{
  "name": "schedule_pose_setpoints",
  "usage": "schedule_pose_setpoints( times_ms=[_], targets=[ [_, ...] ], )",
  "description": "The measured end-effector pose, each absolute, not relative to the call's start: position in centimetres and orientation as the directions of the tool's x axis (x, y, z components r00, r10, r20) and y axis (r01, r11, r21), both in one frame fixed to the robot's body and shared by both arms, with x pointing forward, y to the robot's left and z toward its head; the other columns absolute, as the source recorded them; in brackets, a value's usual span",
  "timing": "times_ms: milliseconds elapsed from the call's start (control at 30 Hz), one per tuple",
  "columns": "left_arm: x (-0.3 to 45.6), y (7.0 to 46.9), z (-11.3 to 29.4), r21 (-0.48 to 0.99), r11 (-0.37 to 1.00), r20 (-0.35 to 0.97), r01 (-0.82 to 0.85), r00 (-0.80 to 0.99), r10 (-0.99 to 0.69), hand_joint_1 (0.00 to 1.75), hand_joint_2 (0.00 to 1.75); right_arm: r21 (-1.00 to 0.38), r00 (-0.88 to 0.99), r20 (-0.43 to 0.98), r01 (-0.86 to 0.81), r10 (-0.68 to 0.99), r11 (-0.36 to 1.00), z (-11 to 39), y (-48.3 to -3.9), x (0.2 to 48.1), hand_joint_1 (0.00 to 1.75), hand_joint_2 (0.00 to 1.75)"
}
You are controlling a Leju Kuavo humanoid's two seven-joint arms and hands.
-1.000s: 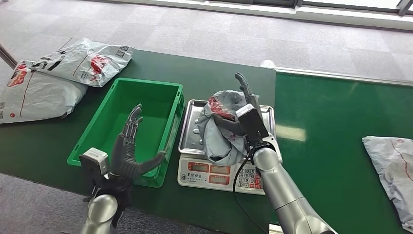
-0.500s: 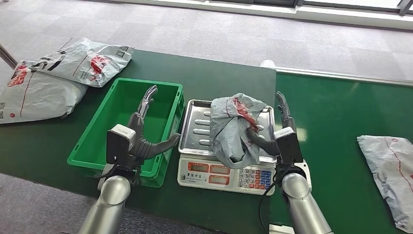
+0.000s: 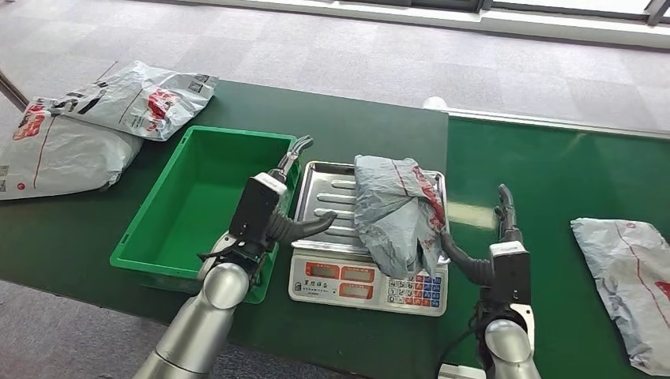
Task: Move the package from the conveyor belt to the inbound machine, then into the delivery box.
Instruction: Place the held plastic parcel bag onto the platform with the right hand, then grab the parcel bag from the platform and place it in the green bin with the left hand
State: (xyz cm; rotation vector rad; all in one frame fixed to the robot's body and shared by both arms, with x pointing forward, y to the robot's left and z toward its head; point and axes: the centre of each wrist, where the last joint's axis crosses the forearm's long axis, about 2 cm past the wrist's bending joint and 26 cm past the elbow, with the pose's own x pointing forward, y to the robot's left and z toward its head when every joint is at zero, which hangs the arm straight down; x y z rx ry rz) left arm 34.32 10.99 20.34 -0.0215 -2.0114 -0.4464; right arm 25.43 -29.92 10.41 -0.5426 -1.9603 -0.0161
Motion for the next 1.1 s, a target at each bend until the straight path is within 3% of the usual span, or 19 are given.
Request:
schedule_pose_setpoints(
  times_ms=[200, 367, 1100],
  targets=[
    [34.3, 7.5, 20.5, 0.314, 0.894, 0.881, 0.320, -0.449, -0.149, 0.00, 1.75, -0.055, -0.480, 0.781, 0.585, 0.399, 0.810, 12.8, -30.6, 24.3, 0.00, 1.75],
    [33.9, 4.3, 21.7, 0.287, 0.868, 0.898, 0.405, -0.430, -0.096, 0.00, 1.75, 0.017, -0.522, 0.747, 0.635, 0.412, 0.773, 14.8, -31.0, 23.7, 0.00, 1.75],
    [33.2, 1.5, 21.9, 0.318, 0.834, 0.896, 0.451, -0.431, -0.108, 0.00, 1.75, 0.061, -0.549, 0.722, 0.656, 0.421, 0.752, 16.1, -31.2, 23.1, 0.00, 1.75]
  ],
)
